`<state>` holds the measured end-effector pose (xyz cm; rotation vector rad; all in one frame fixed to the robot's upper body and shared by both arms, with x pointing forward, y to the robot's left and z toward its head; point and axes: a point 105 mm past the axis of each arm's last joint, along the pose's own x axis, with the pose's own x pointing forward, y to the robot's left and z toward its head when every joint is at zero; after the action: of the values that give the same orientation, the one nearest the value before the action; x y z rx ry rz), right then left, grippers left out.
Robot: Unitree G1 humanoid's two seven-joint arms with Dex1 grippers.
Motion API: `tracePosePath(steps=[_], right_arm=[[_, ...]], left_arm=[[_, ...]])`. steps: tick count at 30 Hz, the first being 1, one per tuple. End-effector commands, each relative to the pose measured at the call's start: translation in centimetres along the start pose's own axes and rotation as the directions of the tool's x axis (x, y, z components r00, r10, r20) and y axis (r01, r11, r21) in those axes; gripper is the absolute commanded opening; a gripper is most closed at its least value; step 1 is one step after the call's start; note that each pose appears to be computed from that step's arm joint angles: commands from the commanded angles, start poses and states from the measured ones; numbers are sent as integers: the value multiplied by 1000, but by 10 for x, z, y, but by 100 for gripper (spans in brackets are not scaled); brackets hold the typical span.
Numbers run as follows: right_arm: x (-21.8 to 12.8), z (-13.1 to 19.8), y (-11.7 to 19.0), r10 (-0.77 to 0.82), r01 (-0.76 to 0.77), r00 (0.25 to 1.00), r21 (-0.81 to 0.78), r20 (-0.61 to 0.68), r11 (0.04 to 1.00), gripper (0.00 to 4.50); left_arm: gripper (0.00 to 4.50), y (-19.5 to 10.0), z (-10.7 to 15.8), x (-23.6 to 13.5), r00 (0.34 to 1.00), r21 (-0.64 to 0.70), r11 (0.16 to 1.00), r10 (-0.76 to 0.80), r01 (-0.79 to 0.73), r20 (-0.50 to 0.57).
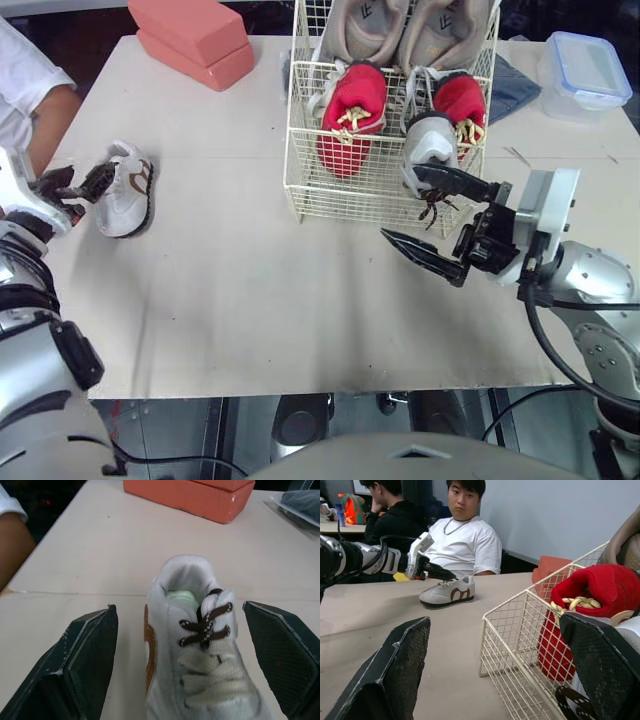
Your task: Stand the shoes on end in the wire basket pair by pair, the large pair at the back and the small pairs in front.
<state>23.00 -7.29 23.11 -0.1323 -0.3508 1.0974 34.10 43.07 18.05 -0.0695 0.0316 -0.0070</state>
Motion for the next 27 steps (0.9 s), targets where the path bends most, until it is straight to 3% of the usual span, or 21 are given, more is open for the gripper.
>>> tracePosePath(steps=[1,6,11,12,14,15,16,24,27], right_arm=[[0,8,2,0,1,999,-32,36,999,406],[0,7,3,-9,11,999,-34,40,999,406],[0,7,4,-19,20,999,-33,45,999,406],[0,7,3,-20,22,999,-33,46,999,409],[0,6,3,-22,24,999,-35,45,999,409],[0,6,3,-22,24,999,-37,45,999,409],[0,6,3,-22,24,999,-40,43,999,409],[2,4,2,-11,13,999,-43,43,999,409],[2,3,2,-7,9,999,-46,41,999,409]], left_arm=[[433,2,12,-1,1000,-51,999,-8,8,-4],[433,0,3,2,993,-15,1000,-11,10,-114],[433,-2,4,5,989,27,1000,-5,9,-147],[393,-3,6,6,990,22,1000,-12,15,-143],[361,-3,10,7,991,21,1000,-4,6,-131],[303,-2,11,6,992,22,1000,2,0,-126],[303,-1,12,6,992,23,1000,4,-1,-126],[6,-5,3,-1,961,35,997,-54,66,-270],[1,-6,2,-3,946,40,996,-65,82,-318]])
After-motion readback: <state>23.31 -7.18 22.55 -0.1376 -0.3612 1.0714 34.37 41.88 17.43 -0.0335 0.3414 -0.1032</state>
